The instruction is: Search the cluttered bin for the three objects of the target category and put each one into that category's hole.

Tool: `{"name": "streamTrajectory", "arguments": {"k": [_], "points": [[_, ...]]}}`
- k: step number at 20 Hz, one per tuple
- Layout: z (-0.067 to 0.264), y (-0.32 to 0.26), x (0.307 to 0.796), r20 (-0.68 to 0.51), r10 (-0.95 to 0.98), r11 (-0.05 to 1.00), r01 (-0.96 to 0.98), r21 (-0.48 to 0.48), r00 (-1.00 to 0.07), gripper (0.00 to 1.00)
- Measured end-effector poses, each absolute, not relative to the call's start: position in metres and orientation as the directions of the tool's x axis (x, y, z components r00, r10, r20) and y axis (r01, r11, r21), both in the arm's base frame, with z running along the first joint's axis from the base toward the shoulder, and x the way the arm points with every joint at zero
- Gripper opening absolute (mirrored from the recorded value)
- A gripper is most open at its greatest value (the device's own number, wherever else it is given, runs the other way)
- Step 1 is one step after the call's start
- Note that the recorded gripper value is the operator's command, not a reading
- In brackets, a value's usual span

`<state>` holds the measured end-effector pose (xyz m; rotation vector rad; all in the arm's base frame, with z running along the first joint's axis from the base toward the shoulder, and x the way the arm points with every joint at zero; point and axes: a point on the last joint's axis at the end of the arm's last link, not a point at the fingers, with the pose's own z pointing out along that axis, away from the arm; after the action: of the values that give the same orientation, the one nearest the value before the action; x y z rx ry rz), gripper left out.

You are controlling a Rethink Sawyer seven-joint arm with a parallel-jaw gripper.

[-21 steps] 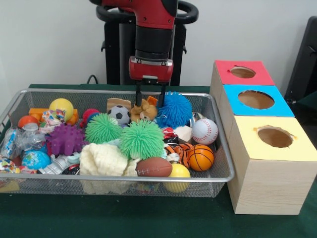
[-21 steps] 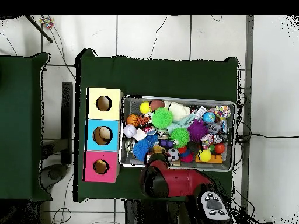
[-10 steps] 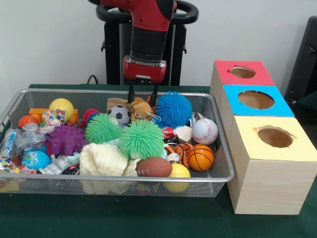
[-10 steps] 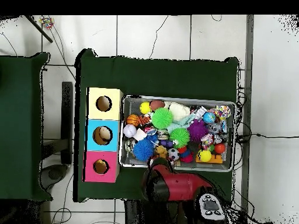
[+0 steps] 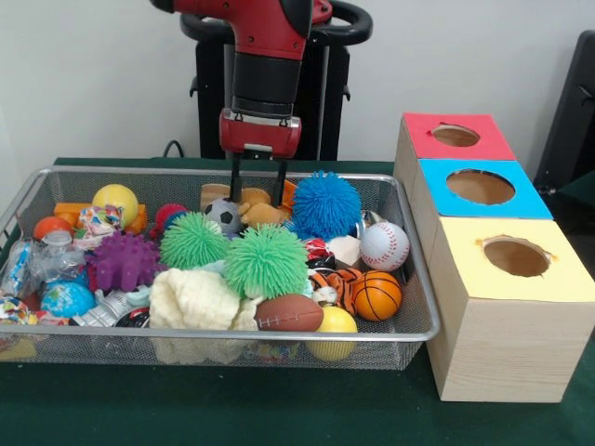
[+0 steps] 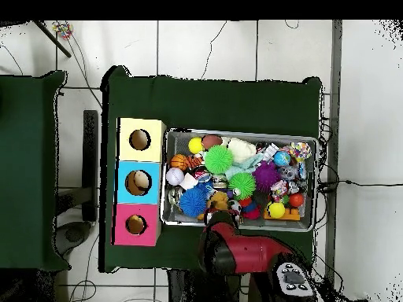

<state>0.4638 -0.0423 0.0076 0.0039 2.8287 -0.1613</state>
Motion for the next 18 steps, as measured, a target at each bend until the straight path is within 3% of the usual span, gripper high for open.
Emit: {"name": "streamTrajectory", "arguments": {"k": [18], "points": [[0.0016,-0.0386,0.4681,-0.34,-0.015,0.997,0.013,-0.081,-0.94,1.0]]}}
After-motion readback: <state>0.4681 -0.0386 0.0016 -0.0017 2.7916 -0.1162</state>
